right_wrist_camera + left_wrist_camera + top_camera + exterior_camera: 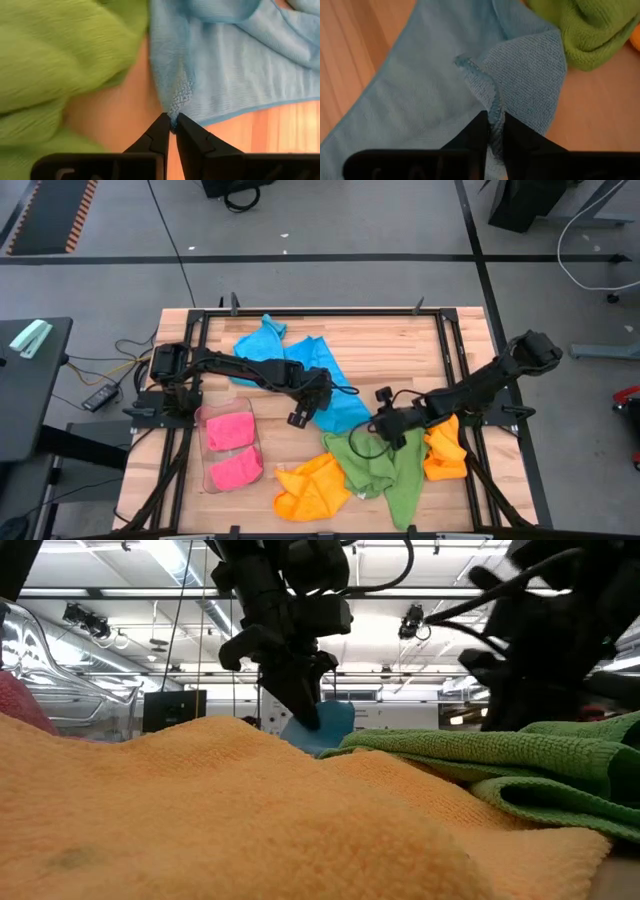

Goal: Fold microfiber towels
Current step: Fold the bottom blue microfiber cloth

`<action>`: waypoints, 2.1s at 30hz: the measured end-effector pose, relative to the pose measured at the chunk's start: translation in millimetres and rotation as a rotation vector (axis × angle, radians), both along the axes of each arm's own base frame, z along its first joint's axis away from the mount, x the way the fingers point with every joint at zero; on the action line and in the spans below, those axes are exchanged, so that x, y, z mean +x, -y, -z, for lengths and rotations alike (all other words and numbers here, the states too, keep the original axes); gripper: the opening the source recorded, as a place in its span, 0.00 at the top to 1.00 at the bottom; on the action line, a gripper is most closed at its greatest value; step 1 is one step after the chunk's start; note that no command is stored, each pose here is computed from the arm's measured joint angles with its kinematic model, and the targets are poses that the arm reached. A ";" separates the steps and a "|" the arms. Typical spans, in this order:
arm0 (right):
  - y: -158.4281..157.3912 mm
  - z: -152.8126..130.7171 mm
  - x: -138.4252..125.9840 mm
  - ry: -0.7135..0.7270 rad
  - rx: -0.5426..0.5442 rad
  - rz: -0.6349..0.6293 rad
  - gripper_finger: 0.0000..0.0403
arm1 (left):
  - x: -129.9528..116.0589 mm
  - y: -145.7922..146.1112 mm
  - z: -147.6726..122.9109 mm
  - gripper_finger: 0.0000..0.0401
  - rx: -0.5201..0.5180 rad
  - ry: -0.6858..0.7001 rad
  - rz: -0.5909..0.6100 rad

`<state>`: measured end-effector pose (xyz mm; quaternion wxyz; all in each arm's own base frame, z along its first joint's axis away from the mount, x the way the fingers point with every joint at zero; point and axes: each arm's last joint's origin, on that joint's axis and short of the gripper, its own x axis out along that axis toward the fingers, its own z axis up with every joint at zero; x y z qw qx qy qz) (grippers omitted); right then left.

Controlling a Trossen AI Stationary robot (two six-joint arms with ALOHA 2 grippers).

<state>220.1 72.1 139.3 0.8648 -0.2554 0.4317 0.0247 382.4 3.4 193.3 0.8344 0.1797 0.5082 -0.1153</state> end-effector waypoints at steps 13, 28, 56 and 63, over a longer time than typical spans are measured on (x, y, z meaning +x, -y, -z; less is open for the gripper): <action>-2.2 7.6 -14.7 -0.099 0.081 0.171 0.79 | 3.1 2.6 -2.0 0.95 -0.045 0.039 0.047; 12.6 -16.8 16.4 0.100 0.216 0.203 0.54 | 5.8 12.1 -3.7 0.94 -0.054 0.071 0.059; 44.2 19.0 17.7 -0.023 0.435 0.142 0.92 | 4.6 11.2 -3.2 0.96 -0.040 0.059 0.078; 35.2 11.0 23.1 -0.038 0.423 0.123 0.97 | 4.7 11.2 -3.4 0.93 -0.027 0.062 0.102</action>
